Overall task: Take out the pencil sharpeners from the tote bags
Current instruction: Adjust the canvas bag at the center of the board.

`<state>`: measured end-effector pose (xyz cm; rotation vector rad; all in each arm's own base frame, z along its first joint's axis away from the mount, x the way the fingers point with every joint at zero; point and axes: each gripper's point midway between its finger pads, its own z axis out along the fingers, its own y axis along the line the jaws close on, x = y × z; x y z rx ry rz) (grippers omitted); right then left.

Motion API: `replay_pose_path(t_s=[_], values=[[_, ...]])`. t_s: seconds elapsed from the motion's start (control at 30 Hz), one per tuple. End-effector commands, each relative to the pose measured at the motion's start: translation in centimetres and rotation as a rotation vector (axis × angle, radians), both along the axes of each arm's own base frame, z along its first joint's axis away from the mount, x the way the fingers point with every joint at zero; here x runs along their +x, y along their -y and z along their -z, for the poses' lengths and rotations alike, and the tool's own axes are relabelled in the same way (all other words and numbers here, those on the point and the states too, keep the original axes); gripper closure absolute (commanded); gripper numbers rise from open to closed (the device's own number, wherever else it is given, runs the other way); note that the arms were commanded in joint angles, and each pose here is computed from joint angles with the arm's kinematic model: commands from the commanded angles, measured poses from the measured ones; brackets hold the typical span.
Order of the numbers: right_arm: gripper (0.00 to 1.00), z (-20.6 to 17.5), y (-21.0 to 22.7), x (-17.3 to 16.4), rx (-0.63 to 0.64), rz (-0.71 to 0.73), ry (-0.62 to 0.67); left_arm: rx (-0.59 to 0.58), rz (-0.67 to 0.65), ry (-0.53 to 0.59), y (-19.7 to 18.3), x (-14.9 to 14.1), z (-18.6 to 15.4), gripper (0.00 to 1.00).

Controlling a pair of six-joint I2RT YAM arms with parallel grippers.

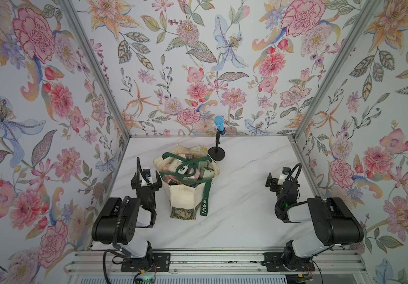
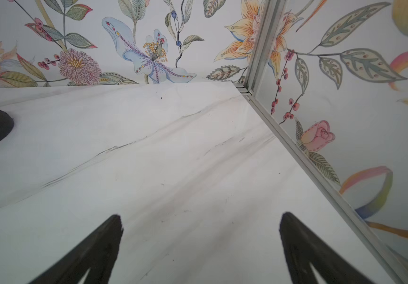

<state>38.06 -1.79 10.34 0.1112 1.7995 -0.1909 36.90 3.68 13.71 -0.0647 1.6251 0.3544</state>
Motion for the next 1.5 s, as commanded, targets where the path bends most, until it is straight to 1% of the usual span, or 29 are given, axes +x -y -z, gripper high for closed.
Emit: replay_pose_path(t_s=[0.0, 0.93, 1.3, 1.37, 1.4, 1.43, 1.47], values=[[0.00, -0.6, -0.1, 0.1, 0.004, -0.008, 0.018, 0.012, 0.022, 0.014, 0.2, -0.2, -0.5, 0.00], [0.00, -0.7, -0.4, -0.1, -0.015, -0.009, 0.024, 0.012, 0.021, 0.013, 0.1, -0.2, -0.4, 0.00], [0.00, -0.6, -0.4, 0.1, 0.005, -0.029, 0.017, 0.012, 0.026, 0.009, 0.2, 0.0, -0.4, 0.00], [0.00, -0.6, -0.4, 0.1, 0.004, -0.029, 0.016, 0.030, -0.011, 0.023, 0.2, -0.6, -0.7, 0.00], [0.00, -0.6, -0.4, 0.2, 0.006, -0.032, 0.015, 0.043, -0.047, 0.057, 0.2, -1.2, -1.3, 0.00], [0.00, -0.5, -0.4, 0.2, 0.009, -0.036, 0.013, 0.049, -0.100, 0.065, -0.3, -2.5, -1.1, 0.00], [0.00, -0.5, -0.4, 0.2, 0.014, -0.038, 0.011, 0.052, -0.138, 0.083, -0.7, -3.1, -1.3, 0.00]])
